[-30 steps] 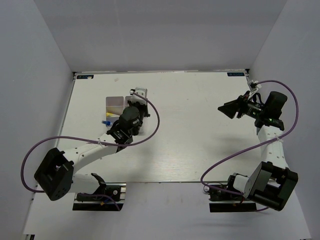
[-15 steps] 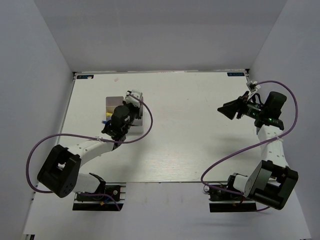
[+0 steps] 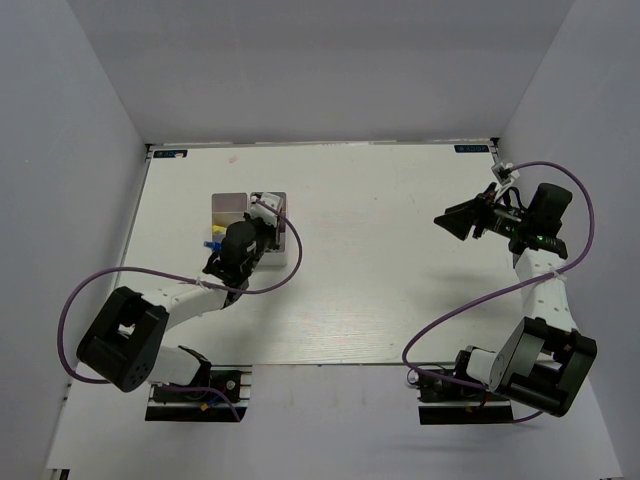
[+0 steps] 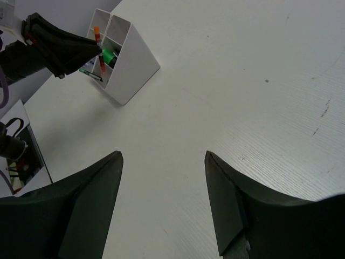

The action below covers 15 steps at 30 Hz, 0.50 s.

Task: Sort the stationery into containers
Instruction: Place the pen in the storage box.

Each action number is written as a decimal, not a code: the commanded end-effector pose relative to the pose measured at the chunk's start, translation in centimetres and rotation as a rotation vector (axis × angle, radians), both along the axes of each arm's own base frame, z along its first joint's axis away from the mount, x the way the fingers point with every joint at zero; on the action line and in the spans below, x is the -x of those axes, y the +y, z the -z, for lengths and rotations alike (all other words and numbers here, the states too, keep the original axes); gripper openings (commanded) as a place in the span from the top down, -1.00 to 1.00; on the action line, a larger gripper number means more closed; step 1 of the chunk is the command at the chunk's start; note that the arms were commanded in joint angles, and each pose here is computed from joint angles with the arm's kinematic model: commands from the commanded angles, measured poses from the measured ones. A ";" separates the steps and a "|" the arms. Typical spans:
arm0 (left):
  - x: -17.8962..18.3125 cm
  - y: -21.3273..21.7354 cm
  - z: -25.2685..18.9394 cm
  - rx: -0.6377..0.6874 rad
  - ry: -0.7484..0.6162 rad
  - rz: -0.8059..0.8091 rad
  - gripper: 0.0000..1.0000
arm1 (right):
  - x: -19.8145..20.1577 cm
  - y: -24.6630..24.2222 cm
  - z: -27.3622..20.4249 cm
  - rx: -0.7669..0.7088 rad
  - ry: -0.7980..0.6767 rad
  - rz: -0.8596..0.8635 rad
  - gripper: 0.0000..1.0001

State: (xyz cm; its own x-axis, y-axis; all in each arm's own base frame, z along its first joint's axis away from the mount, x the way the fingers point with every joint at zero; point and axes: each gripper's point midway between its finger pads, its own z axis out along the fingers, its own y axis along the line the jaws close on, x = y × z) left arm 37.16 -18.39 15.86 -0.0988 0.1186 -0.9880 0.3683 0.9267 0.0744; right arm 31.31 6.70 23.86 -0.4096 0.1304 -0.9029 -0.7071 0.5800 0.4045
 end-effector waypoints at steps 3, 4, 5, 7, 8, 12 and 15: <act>-0.2 0.1 -0.8 0.036 -0.033 -0.005 -0.11 | 0.6 0.2 -0.1 -0.003 -0.016 -0.034 -0.39; -0.1 0.1 -1.2 0.041 -0.042 -0.005 -0.25 | 0.5 0.1 -0.1 0.001 -0.023 -0.034 -0.40; 0.0 0.0 -1.0 0.037 -0.033 0.004 -0.33 | 0.6 0.2 0.0 -0.002 -0.017 -0.037 -0.40; -0.1 -0.1 -1.8 0.044 -0.046 0.005 -0.58 | 0.7 0.2 -0.2 0.002 -0.025 -0.036 -0.42; 0.0 0.0 -1.9 0.052 -0.041 0.004 -0.64 | 0.7 0.3 -0.1 0.002 -0.024 -0.039 -0.42; 0.3 0.0 -3.1 0.081 -0.046 0.002 -0.96 | 0.5 0.1 -0.2 0.009 -0.029 -0.030 -0.45; 0.6 -0.4 -6.0 0.140 -0.081 0.020 -0.99 | 0.2 0.0 0.0 0.023 -0.036 -0.021 -0.51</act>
